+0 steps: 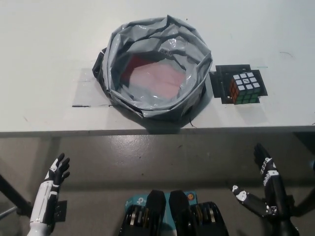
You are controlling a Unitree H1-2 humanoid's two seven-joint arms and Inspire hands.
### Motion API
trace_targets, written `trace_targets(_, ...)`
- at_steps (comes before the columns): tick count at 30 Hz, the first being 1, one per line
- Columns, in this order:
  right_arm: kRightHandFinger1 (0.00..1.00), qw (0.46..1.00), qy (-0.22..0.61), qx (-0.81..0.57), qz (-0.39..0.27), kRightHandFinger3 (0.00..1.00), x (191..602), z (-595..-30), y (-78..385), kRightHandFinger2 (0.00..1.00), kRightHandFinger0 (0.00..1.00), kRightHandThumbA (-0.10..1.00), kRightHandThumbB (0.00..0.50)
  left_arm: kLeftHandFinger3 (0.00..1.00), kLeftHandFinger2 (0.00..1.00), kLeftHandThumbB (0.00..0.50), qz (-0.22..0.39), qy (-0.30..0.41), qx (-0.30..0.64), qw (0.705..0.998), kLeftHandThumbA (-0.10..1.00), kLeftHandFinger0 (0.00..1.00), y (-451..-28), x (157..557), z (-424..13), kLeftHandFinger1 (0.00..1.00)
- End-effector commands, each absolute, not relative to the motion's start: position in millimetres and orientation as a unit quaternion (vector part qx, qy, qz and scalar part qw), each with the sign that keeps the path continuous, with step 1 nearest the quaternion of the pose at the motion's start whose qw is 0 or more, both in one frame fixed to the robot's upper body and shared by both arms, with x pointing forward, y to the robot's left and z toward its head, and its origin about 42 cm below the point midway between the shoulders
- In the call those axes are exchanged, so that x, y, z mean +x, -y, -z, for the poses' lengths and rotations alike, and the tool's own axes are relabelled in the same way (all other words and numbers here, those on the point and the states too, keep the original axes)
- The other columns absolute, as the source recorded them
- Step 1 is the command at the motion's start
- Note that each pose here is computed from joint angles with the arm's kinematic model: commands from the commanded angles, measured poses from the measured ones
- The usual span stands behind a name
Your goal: Use the right hand to pick up a rubix's cube and place it into a plastic bag and lift the bag
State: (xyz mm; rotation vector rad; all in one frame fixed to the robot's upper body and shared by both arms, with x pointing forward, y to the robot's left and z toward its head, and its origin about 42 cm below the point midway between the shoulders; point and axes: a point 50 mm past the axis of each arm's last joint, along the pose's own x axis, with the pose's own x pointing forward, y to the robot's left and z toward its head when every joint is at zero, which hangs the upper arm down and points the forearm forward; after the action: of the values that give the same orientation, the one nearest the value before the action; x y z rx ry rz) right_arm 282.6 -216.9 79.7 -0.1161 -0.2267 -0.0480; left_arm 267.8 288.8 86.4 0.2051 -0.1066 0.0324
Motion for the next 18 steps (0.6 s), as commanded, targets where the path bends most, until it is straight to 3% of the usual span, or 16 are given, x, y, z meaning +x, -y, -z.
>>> trace_targets(1, 1.00, 0.948, 0.254, -0.157, 0.112, 1.00, 291, -133, 205, 1.00, 1.00, 0.84, 0.260, 1.00, 1.00, 0.169, 0.004, 0.096, 0.128, 0.987, 1.00, 1.00, -285, 264, -102, 1.00)
trace_targets(3, 1.00, 0.941, 0.271, -0.165, 0.115, 1.00, 300, -149, 204, 1.00, 1.00, 0.80, 0.307, 1.00, 1.00, 0.193, 0.007, 0.095, 0.129, 0.987, 1.00, 1.00, -284, 263, -102, 1.00)
trace_targets(10, 1.00, 0.931, 0.293, -0.175, 0.131, 1.00, 342, -203, 205, 1.00, 1.00, 0.69, 0.339, 1.00, 1.00, 0.227, 0.011, 0.090, 0.129, 0.987, 1.00, 1.00, -281, 258, -99, 1.00)
trace_targets(12, 1.00, 0.930, 0.294, -0.174, 0.135, 1.00, 357, -212, 205, 1.00, 1.00, 0.69, 0.354, 1.00, 1.00, 0.228, 0.014, 0.093, 0.133, 0.987, 1.00, 1.00, -281, 257, -99, 1.00)
trace_targets(16, 1.00, 0.931, 0.289, -0.176, 0.138, 1.00, 385, -222, 205, 1.00, 1.00, 0.73, 0.321, 1.00, 1.00, 0.237, 0.015, 0.094, 0.130, 0.987, 1.00, 1.00, -280, 258, -100, 1.00)
trace_targets(18, 1.00, 0.934, 0.278, -0.173, 0.142, 1.00, 396, -222, 205, 1.00, 1.00, 0.76, 0.338, 1.00, 1.00, 0.239, 0.015, 0.092, 0.126, 0.988, 1.00, 1.00, -280, 257, -100, 1.00)
